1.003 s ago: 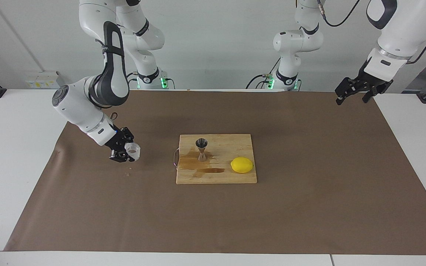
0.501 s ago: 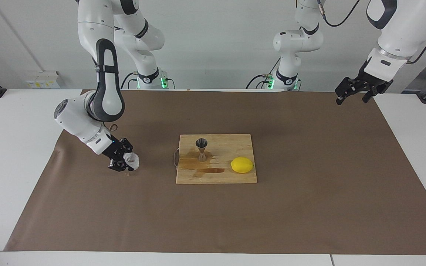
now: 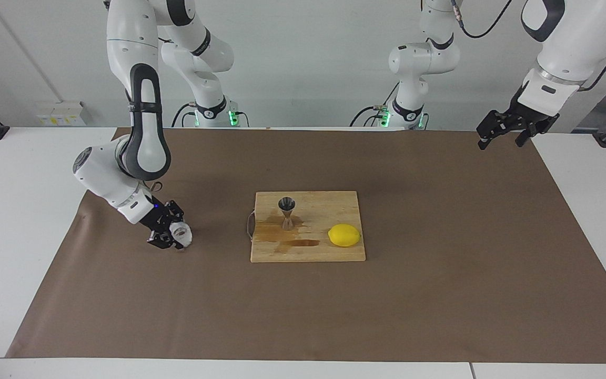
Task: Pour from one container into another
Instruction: 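Carry the glass cup with the right gripper back to its spot, then lower the glass cup onto the table and open the right gripper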
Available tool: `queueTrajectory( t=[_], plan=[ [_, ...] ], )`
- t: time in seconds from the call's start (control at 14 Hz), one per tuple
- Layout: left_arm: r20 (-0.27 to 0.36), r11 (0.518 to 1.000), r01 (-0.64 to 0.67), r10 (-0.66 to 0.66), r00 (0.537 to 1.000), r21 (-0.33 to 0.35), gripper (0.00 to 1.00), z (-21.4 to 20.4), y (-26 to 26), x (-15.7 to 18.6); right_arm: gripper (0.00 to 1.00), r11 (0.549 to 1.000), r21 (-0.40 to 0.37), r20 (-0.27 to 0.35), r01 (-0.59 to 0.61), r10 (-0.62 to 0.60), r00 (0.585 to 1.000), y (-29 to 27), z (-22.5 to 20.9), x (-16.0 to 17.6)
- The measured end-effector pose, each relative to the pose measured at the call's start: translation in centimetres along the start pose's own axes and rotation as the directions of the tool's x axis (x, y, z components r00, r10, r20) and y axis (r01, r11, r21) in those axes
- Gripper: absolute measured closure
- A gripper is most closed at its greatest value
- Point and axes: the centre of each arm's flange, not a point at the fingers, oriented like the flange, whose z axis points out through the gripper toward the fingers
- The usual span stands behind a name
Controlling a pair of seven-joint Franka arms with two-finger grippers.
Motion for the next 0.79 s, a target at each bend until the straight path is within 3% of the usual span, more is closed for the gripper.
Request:
queueTrajectory(
  t=[0.14,0.43,0.79],
  plan=[
    [0.000,1.000,0.000,0.000,1.000,0.000,0.00,0.0,0.0,0.0,0.02,1.000,-0.004,-0.001,0.003,-0.003,1.000,0.2,-0.1,0.3],
    [0.000,1.000,0.000,0.000,1.000,0.000,0.00,0.0,0.0,0.0,0.00,0.999,-0.011,0.018,-0.041,0.041,0.999,1.0,-2.5,4.2],
    [0.000,1.000,0.000,0.000,1.000,0.000,0.00,0.0,0.0,0.0,0.00,0.964,0.010,0.179,-0.265,0.259,0.949,0.2,-8.1,8.8]
  ],
)
